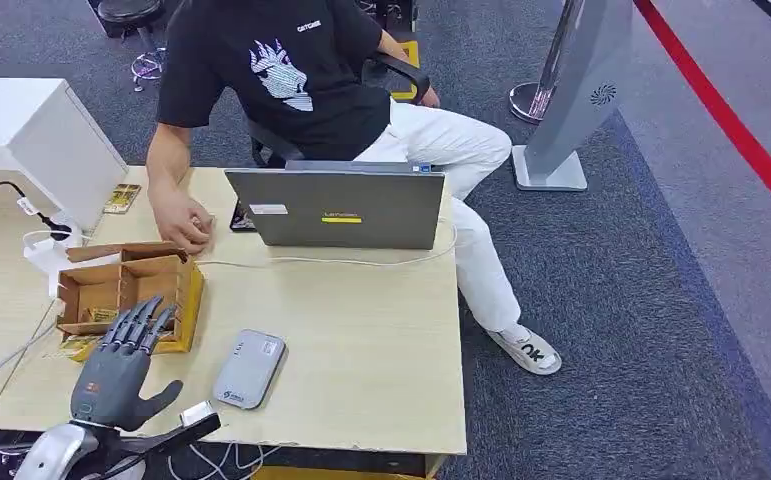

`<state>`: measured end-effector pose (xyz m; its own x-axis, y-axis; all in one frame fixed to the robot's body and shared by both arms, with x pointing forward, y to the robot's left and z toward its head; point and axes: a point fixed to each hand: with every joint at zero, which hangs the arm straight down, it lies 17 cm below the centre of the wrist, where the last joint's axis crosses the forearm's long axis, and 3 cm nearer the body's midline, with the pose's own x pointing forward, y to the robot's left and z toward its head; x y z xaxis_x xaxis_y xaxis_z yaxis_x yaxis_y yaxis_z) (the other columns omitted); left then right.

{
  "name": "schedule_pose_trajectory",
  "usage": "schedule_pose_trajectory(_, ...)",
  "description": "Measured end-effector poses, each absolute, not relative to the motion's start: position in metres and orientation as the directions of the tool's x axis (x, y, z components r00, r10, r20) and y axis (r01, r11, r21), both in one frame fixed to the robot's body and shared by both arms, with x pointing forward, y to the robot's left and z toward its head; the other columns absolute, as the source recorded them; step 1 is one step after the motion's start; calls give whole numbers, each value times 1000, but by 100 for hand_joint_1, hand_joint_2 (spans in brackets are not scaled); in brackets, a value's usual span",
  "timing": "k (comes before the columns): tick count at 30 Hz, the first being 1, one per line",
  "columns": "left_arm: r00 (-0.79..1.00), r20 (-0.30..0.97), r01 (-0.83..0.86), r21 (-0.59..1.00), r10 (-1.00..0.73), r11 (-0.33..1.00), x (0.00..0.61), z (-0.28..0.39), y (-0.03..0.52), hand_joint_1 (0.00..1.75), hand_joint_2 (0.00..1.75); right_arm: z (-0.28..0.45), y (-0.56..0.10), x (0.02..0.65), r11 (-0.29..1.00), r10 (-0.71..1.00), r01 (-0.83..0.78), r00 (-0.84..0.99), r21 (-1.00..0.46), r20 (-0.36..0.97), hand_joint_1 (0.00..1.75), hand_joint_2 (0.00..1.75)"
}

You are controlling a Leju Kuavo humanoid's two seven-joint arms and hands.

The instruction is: Pass the card to the sensor for recognition and then transmit it.

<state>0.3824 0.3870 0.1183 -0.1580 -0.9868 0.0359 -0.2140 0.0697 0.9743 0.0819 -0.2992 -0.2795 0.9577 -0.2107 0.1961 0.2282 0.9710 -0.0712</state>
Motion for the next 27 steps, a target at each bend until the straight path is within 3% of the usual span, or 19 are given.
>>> schedule_pose_trajectory(14, 5, 2, -287, 958, -1000, 1, 407, 132, 454, 0, 175, -279, -298, 82, 981, -161, 178, 968, -75, 192, 0, 175)
schedule_pose_trajectory(27, 47, 4, -249, 969, -999, -8, 435, 113, 452, 0, 175, -279, -294, 86, 987, -129, 144, 972, -67, 197, 0, 175)
